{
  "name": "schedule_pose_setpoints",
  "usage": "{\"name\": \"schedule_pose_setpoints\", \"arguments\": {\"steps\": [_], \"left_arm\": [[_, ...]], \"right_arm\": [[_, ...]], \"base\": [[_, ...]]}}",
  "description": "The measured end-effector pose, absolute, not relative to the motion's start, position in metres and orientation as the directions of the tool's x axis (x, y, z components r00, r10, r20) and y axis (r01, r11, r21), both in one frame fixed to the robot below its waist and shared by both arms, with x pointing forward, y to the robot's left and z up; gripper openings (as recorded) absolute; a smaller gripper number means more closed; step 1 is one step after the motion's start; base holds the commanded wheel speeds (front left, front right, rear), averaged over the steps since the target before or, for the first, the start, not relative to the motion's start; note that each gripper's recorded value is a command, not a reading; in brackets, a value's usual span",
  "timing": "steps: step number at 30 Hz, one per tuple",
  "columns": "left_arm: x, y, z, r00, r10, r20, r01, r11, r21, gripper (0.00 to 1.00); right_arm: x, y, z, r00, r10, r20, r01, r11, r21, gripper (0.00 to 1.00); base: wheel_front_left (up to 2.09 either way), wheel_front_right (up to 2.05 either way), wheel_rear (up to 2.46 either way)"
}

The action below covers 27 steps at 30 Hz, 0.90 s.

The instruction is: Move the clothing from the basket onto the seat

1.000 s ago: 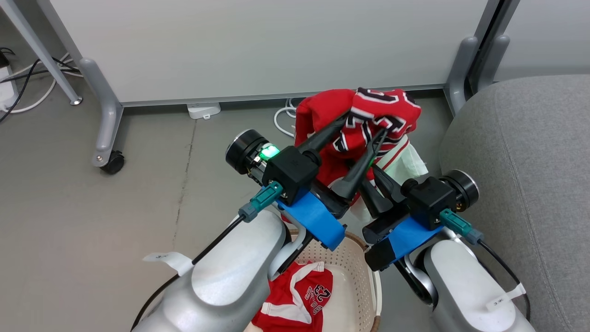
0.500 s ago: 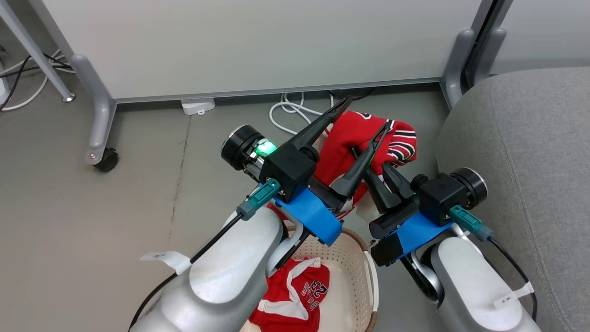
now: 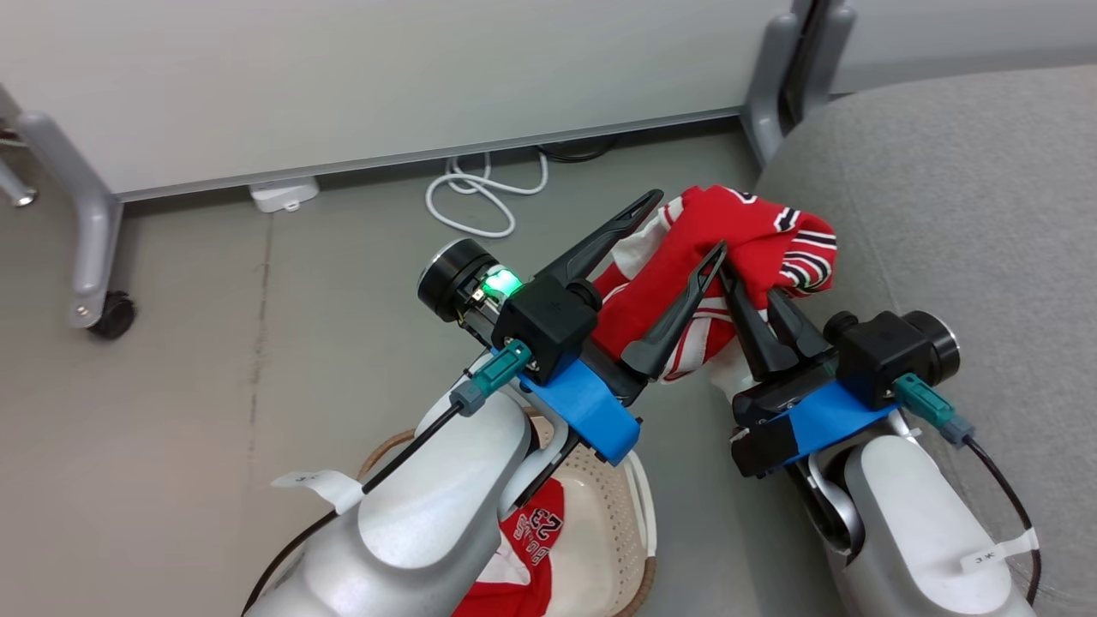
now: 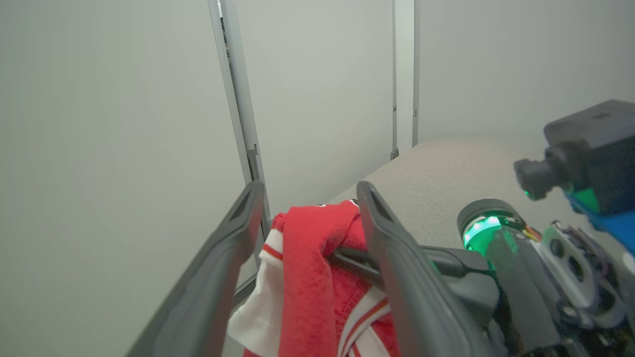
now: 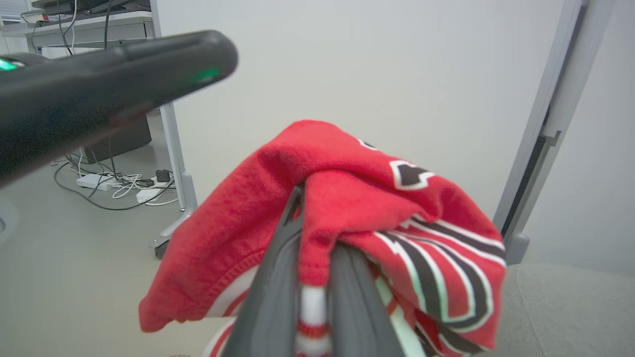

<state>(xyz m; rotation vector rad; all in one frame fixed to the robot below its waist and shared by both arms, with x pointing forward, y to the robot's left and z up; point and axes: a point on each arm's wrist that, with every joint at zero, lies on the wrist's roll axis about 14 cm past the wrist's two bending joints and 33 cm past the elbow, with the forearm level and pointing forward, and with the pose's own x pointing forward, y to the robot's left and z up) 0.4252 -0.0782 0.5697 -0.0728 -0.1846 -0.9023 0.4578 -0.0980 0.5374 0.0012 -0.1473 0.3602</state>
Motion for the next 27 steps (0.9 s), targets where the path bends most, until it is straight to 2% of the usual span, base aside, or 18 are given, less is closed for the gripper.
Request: {"name": "schedule_pose_setpoints", "arguments": {"steps": [11,23,27], "left_arm": [[0.405,-0.134,0.553,0.467,-0.868,0.169,0.882,0.472,-0.009,1.00],[0.384,-0.176,0.541,0.338,-0.928,0.155,0.941,0.338,-0.027,1.00],[0.381,-0.182,0.539,0.319,-0.935,0.155,0.947,0.318,-0.030,1.00]], "right_arm": [[0.439,-0.182,0.527,0.985,0.132,0.113,-0.129,0.991,-0.029,0.00],[0.410,-0.247,0.523,0.994,-0.054,0.093,0.059,0.997,-0.051,0.00],[0.402,-0.259,0.522,0.991,-0.094,0.091,0.099,0.994,-0.053,0.00]], "base": [[0.00,0.00,0.00],[0.00,0.00,0.00],[0.00,0.00,0.00]]}}
